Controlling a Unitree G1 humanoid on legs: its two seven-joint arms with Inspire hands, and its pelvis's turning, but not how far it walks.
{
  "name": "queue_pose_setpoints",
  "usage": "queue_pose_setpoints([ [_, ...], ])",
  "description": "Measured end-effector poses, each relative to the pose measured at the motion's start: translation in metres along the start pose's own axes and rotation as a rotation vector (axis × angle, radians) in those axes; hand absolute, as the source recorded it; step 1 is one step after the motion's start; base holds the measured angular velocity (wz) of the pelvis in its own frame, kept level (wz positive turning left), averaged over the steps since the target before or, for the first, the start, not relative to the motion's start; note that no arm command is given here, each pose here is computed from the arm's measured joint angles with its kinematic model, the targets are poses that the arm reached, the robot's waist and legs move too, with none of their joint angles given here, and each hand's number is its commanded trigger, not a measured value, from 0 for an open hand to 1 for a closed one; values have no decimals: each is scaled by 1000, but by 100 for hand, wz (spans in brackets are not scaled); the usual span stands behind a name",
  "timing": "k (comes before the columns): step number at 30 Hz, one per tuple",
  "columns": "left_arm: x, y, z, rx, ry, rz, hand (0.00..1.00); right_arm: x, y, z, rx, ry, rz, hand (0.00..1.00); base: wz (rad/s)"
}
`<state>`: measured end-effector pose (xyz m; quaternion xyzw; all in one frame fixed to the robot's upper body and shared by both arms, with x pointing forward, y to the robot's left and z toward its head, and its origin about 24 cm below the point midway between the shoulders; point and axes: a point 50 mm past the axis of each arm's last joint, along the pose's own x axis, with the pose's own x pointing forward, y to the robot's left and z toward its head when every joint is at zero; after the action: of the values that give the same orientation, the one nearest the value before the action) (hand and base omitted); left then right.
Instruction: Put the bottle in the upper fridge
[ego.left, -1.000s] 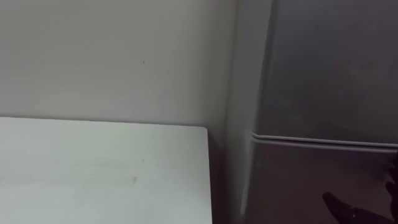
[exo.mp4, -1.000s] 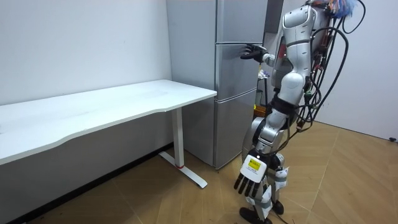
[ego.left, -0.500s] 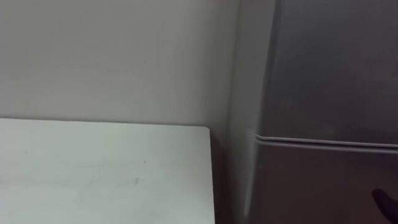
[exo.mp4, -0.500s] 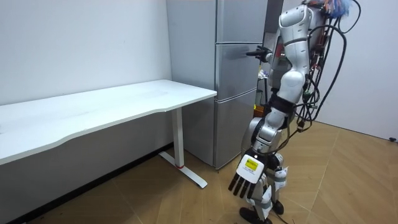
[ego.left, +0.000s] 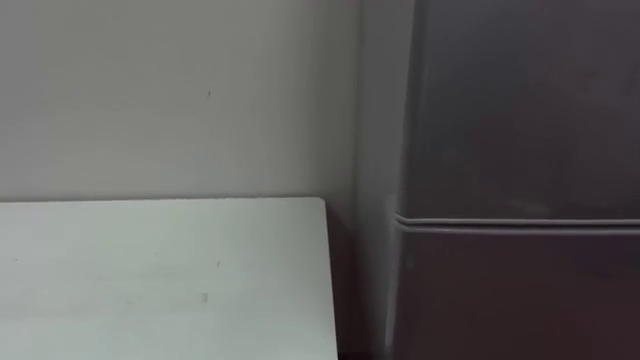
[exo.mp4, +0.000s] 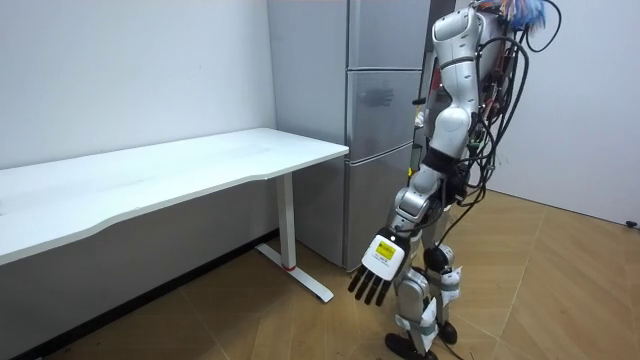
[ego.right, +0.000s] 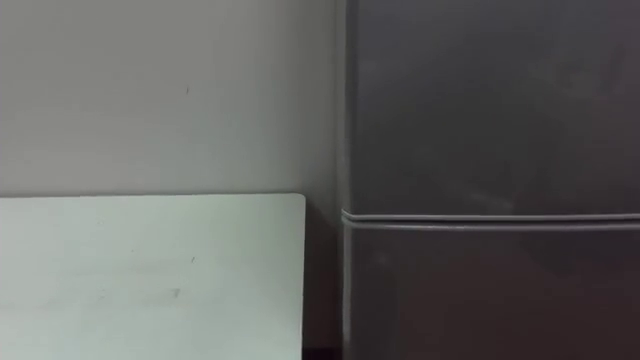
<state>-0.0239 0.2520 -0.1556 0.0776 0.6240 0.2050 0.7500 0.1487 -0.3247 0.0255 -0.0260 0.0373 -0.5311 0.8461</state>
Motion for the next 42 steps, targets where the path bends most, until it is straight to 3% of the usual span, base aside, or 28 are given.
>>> queue_pose_setpoints([
  [9,0,-5,2,-31,-1,17,0,-35,-22,-86,-246,318,-3,0,1],
  [14,-1,-6,-7,-30,28,19,0,-61,-50,-136,-410,546,21,0,0],
  [19,-1,-7,-14,-28,58,16,0,-87,-66,-165,-530,699,138,0,0],
  [31,2,-14,7,4,-13,-30,0,-118,-55,-188,-572,885,583,0,1],
  [42,4,-19,10,56,6,-39,0,-124,-59,-199,-616,999,614,0,5],
])
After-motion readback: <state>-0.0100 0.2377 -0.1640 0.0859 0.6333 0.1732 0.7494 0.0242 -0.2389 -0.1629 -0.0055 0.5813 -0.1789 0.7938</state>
